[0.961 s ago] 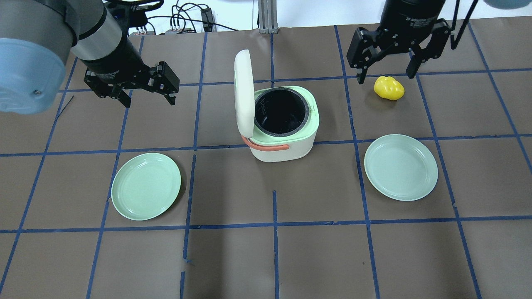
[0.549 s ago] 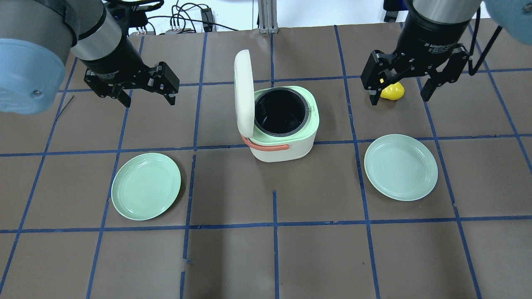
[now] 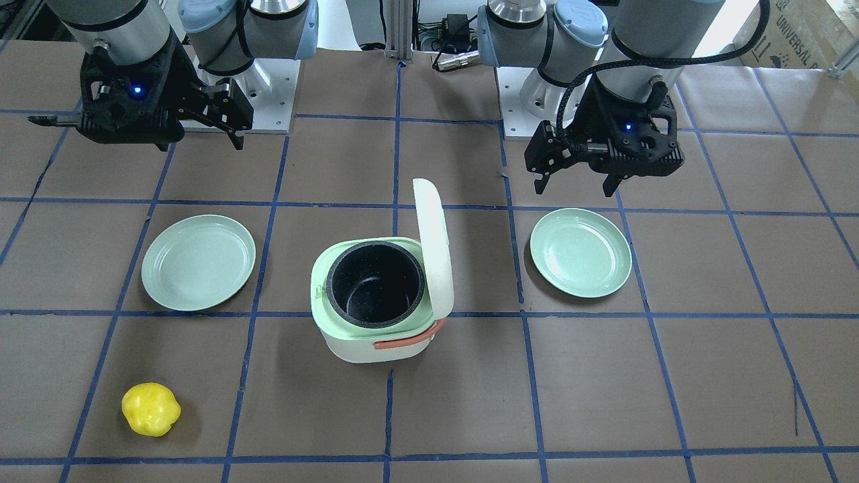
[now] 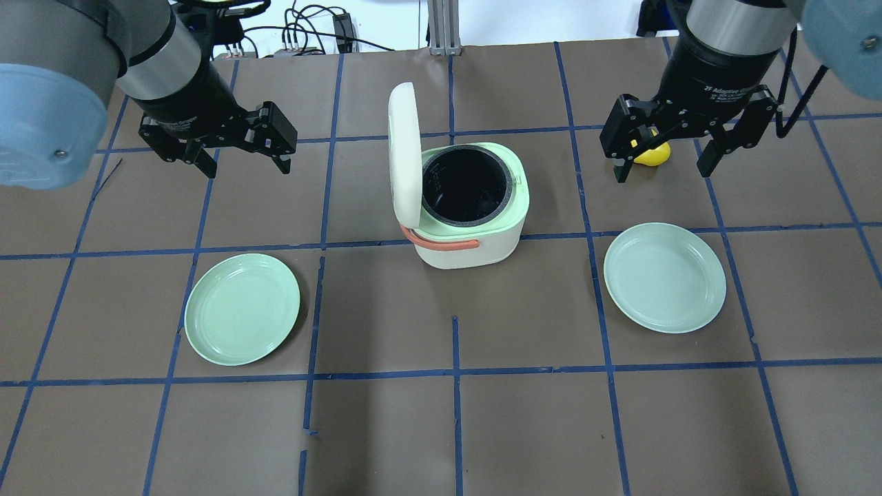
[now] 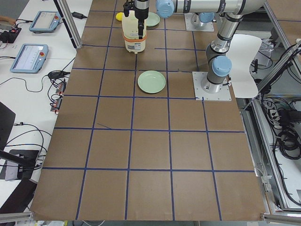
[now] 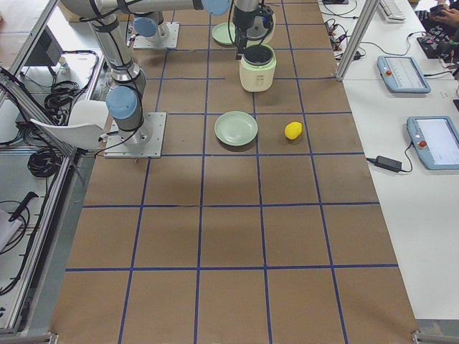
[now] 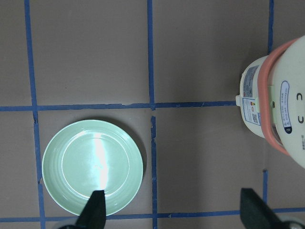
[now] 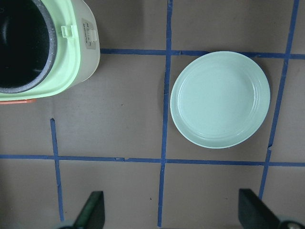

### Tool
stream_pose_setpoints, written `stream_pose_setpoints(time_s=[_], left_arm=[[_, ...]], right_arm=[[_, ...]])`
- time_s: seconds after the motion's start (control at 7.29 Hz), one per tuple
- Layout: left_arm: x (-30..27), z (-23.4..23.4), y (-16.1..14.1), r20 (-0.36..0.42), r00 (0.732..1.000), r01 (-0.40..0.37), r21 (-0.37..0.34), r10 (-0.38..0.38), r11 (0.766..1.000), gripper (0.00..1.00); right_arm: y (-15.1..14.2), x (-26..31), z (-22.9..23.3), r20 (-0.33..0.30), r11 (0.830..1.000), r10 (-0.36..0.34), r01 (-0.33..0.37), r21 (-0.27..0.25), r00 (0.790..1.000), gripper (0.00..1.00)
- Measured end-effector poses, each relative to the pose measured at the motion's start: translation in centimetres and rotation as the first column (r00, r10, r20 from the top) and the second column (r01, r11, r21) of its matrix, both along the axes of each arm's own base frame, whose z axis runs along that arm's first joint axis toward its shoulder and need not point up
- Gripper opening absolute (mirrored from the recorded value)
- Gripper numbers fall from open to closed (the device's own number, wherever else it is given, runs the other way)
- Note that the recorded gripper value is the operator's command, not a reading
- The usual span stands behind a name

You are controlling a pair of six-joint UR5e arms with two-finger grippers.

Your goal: Press rice cooker button

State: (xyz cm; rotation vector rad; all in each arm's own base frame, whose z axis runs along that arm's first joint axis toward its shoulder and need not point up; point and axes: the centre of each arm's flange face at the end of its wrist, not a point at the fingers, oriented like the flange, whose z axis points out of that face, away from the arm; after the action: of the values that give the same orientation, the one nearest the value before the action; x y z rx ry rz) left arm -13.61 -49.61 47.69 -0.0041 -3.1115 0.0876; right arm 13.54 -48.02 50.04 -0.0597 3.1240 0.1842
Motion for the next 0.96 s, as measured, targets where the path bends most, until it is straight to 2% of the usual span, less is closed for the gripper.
stream_pose_setpoints(time_s=[0.96], left_arm=[[-0.01, -0.11, -0.01, -0.001, 1.000, 0.012, 0.002, -0.012, 1.000, 1.00]], right_arm=[[-0.36, 0.15, 0.14, 0.006, 1.000, 0.000, 0.000, -0.028, 1.000, 1.00]])
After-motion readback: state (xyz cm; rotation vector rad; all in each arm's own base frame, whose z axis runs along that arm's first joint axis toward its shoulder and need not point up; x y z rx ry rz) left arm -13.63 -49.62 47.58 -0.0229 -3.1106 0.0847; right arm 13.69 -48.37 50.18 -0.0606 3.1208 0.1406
